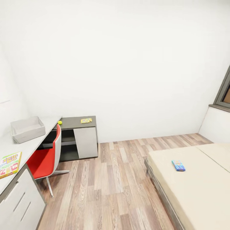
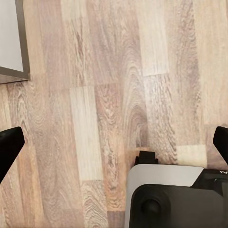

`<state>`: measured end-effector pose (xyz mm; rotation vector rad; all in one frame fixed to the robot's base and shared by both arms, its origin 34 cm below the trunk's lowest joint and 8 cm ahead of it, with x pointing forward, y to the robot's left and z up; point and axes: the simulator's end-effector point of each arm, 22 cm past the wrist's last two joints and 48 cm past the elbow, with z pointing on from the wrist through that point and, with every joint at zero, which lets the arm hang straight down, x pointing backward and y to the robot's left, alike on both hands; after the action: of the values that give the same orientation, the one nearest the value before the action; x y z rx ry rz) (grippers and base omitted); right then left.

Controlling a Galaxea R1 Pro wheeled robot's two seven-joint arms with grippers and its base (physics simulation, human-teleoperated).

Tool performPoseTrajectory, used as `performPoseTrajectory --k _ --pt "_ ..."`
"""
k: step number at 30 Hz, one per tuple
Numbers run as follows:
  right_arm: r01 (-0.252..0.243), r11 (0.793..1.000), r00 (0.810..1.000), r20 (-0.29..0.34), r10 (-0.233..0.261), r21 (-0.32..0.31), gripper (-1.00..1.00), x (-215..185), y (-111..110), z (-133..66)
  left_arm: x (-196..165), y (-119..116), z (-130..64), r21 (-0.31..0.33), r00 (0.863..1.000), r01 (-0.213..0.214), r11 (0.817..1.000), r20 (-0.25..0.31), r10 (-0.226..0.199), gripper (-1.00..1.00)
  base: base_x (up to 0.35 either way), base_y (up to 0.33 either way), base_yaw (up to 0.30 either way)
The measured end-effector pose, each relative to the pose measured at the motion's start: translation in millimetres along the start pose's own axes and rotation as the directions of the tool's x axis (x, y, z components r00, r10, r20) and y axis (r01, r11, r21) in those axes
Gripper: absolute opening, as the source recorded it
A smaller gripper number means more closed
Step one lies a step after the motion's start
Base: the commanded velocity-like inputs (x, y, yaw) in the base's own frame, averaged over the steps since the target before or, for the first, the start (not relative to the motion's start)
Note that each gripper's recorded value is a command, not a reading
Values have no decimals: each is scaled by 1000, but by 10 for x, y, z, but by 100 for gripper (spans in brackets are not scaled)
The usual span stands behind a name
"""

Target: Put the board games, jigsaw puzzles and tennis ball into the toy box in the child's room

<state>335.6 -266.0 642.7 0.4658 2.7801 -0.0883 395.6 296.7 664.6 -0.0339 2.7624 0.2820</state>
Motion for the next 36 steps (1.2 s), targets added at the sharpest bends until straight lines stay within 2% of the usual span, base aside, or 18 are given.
performPoseTrajectory --k 12,36 --pt "-5 1000 1000 -16 5 1 100 59 12 10 47 -5 17 0 1000 -3 1000 -11 3 100 0 0 -39" --pt "12 1000 999 -46 -12 7 100 191 -6 37 181 -19 58 3 999 -10 1000 -42 10 100 0 0 -126"
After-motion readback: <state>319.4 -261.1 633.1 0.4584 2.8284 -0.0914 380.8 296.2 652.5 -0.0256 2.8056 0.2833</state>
